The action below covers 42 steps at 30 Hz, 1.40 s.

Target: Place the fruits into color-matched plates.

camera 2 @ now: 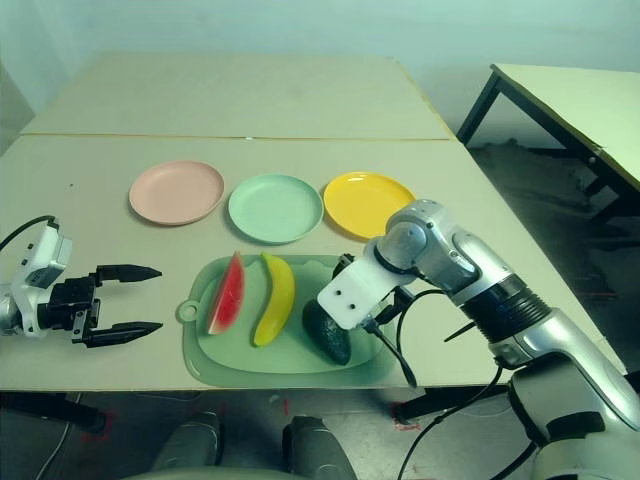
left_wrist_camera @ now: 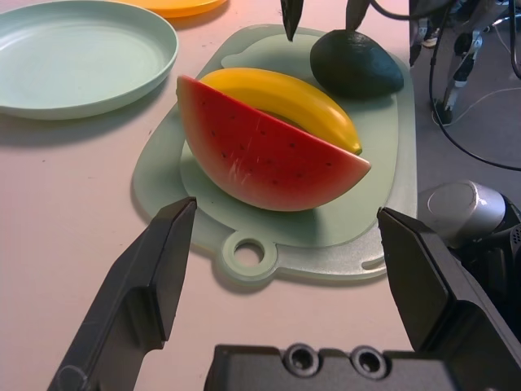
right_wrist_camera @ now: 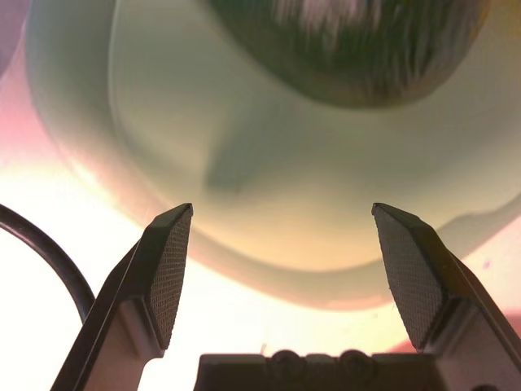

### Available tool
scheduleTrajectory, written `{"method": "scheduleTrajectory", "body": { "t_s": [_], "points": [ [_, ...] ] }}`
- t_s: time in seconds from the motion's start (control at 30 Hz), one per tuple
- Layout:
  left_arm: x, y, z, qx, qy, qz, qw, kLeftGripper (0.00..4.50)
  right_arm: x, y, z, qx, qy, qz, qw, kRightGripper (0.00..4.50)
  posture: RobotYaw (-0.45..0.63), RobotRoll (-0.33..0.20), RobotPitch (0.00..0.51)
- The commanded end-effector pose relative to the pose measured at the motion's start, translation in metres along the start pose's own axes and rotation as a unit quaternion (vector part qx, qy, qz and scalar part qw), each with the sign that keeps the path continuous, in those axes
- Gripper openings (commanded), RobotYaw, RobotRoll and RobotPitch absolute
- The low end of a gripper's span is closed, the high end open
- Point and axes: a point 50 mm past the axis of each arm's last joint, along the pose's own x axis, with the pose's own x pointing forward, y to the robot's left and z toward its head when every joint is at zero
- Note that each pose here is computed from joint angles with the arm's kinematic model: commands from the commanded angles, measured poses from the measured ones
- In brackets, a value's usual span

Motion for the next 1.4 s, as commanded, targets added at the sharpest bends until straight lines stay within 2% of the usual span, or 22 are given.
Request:
{"method": "scheduleTrajectory", "body": {
  "t_s": [0.03, 0.17, 0.4, 0.57, 0.73, 0.9, 1.07, 1.4],
  "points": [
    [0.004, 0.000, 0.001, 0.005, 0.005, -0.008, 1.000, 4.50, -0.012, 0.002, -0.004, -0.006, 0.018, -0.009, 1.000, 4.44, 0.04, 0.000, 0.071],
    [0.005, 0.001, 0.001, 0.005, 0.003, -0.010, 1.000, 4.50, -0.026, -0.001, 0.006, -0.028, 0.013, -0.030, 0.999, 4.44, 0.03, 0.000, 0.071],
    [0.003, 0.003, 0.004, 0.011, 0.010, -0.032, 0.999, 4.50, -0.049, -0.017, 0.043, -0.088, -0.013, -0.082, 0.993, 4.44, 0.03, 0.000, 0.071],
    [0.002, 0.005, 0.003, 0.016, 0.021, -0.053, 0.998, 4.50, -0.055, -0.017, 0.063, -0.066, -0.030, -0.087, 0.994, 4.44, 0.03, 0.000, 0.067],
    [0.003, 0.010, 0.003, 0.022, 0.027, -0.062, 0.997, 4.50, -0.055, -0.013, 0.068, -0.004, -0.039, -0.083, 0.996, 4.44, 0.01, 0.000, 0.068],
    [0.005, 0.012, 0.004, 0.022, 0.027, -0.069, 0.997, 4.50, -0.059, -0.007, 0.072, -0.002, -0.032, -0.079, 0.996, 4.44, -0.01, 0.000, 0.067],
    [0.008, 0.016, 0.006, 0.023, 0.026, -0.072, 0.997, 4.50, -0.050, 0.003, 0.077, -0.057, -0.030, -0.049, 0.997, 4.44, -0.01, 0.000, 0.072],
    [0.006, 0.016, 0.012, 0.025, 0.035, -0.084, 0.996, 4.50, -0.029, -0.011, 0.077, -0.165, -0.030, -0.033, 0.985, 4.44, 0.04, 0.000, 0.091]
  ]
}}
